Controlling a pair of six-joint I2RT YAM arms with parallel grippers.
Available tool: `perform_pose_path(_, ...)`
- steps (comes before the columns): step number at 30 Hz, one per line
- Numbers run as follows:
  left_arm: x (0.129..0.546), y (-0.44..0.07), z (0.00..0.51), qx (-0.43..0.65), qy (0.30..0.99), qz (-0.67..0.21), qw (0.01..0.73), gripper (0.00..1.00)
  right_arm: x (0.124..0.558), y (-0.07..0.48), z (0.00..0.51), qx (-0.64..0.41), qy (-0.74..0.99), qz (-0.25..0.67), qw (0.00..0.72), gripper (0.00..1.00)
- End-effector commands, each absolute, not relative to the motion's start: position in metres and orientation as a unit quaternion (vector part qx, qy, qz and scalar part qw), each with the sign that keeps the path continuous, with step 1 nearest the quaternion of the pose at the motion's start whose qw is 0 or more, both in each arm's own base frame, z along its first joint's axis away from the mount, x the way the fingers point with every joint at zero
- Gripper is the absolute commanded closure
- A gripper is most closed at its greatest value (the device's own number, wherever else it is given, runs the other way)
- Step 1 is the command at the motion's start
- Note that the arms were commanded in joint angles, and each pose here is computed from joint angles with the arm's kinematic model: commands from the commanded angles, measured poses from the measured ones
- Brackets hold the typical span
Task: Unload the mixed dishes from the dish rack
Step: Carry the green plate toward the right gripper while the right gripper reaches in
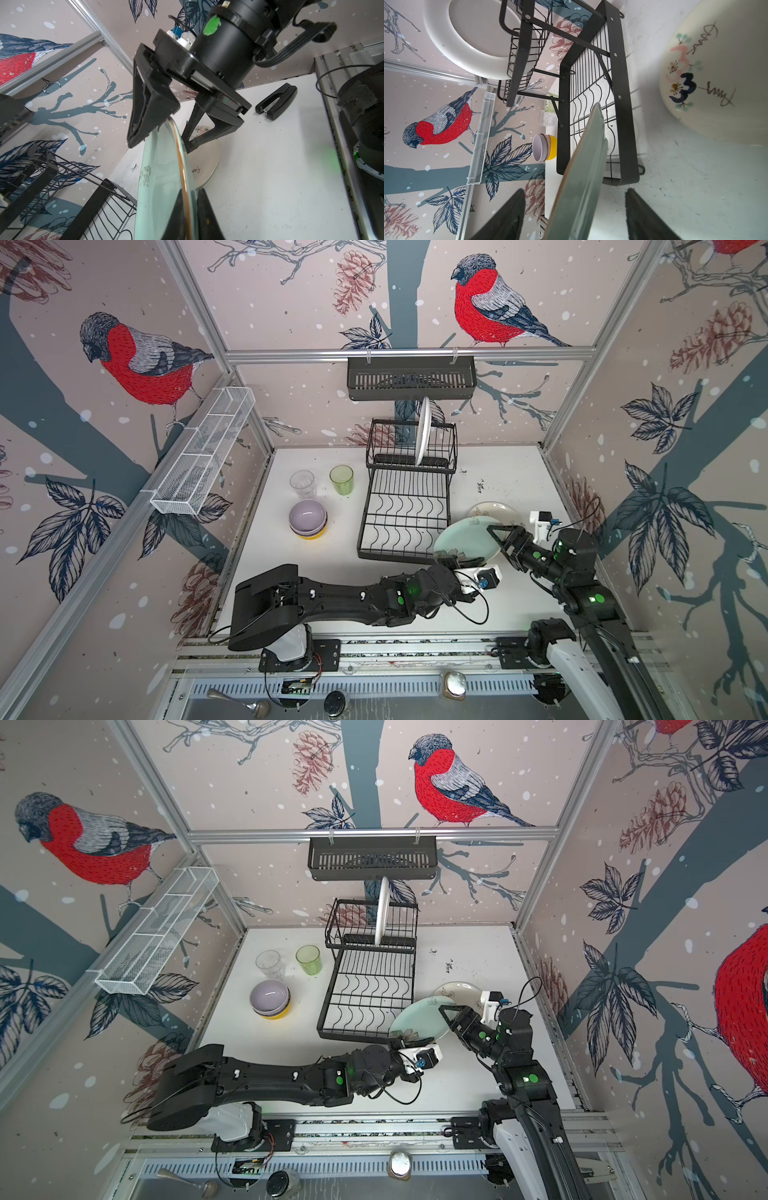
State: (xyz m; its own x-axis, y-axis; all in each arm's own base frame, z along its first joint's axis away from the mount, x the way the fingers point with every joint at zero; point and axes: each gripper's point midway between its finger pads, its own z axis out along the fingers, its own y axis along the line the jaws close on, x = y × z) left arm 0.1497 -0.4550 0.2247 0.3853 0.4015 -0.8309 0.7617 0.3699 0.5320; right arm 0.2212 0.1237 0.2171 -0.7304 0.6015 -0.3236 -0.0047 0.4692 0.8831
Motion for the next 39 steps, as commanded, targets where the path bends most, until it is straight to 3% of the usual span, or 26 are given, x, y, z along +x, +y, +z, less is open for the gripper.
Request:
perform_pose_path(1,0.158,-0.455,0.268,0.489,0.504,-0.119,0.701,1.0,0.221,0.128,0.228,0.163,0.794,0.489,0.322,0.37)
perform_pose_path(10,0.156,-0.462,0.263,0.495,0.491,-0.076,0.713,1.0,0.221,0.131,0.241,0.145,0.785,0.5,0.336,0.64)
perform_pose_path(11,0.156,-0.462,0.263,0.496,0.488,-0.071,0.715,1.0,0.221,0.131,0.242,0.144,0.784,0.501,0.337,0.64)
perform_pose_path(12,0.155,-0.462,0.263,0.499,0.484,-0.066,0.716,1.0,0.221,0.131,0.242,0.143,0.784,0.501,0.337,0.56)
perform_pose_path(14,0.155,-0.464,0.263,0.5,0.483,-0.056,0.717,1.0,0.221,0.131,0.241,0.141,0.786,0.499,0.337,0.49)
perform_pose_path(23,0.15,-0.472,0.261,0.5,0.473,-0.031,0.725,1.0,0.223,0.132,0.237,0.14,0.791,0.496,0.331,0.51)
perform_pose_path(33,0.15,-0.472,0.262,0.494,0.477,-0.034,0.726,1.0,0.223,0.13,0.225,0.148,0.797,0.487,0.326,0.83)
perform_pose_path(36,0.153,-0.47,0.26,0.485,0.486,-0.028,0.726,1.0,0.225,0.128,0.222,0.159,0.798,0.483,0.325,0.97)
perform_pose_path(39,0.154,-0.467,0.258,0.473,0.499,-0.033,0.725,1.0,0.226,0.127,0.222,0.165,0.796,0.485,0.324,0.98)
